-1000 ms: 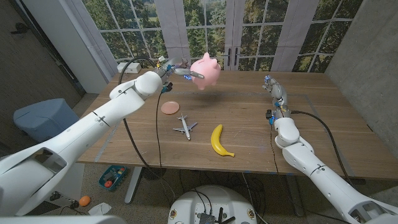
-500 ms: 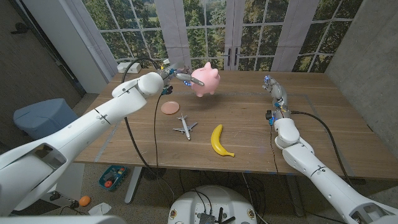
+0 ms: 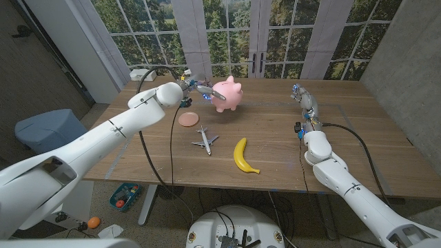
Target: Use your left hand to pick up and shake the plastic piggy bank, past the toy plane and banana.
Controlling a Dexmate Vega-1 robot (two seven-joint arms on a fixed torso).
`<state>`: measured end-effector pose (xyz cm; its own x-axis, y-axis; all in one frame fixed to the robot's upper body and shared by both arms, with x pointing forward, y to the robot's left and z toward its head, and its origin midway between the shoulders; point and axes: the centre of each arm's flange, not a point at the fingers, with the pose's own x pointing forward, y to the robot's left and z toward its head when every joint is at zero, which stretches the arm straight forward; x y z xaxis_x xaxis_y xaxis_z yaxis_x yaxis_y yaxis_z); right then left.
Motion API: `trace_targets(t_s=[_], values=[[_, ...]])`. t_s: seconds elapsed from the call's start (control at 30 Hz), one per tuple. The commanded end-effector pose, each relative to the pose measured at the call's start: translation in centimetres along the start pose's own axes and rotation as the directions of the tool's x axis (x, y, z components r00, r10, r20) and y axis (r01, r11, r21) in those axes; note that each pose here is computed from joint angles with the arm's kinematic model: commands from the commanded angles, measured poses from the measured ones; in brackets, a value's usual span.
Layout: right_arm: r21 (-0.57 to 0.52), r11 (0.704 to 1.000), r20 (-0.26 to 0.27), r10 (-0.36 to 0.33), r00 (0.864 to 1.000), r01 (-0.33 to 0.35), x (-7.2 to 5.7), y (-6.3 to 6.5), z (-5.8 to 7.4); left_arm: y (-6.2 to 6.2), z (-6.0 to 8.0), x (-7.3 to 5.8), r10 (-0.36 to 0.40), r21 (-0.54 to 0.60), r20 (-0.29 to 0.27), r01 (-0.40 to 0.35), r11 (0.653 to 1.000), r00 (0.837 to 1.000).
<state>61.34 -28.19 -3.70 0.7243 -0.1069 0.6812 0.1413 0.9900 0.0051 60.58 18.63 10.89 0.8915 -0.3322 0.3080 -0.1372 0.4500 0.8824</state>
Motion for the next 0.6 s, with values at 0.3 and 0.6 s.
trace_targets(t_s=[0.3, 0.6], values=[[0.003, 1.0, -0.011, -0.002, 1.0, 0.002, 0.0, -0.1, -0.4, -2.1, -0.7, 1.4, -0.068, 0.032, -0.046, 0.07, 0.997, 0.997], [0.004, 1.0, -0.015, -0.004, 1.0, 0.004, -0.1, -0.1, -0.5, -3.2, -1.1, 1.9, -0.086, 0.049, -0.067, 0.089, 0.995, 0.994]])
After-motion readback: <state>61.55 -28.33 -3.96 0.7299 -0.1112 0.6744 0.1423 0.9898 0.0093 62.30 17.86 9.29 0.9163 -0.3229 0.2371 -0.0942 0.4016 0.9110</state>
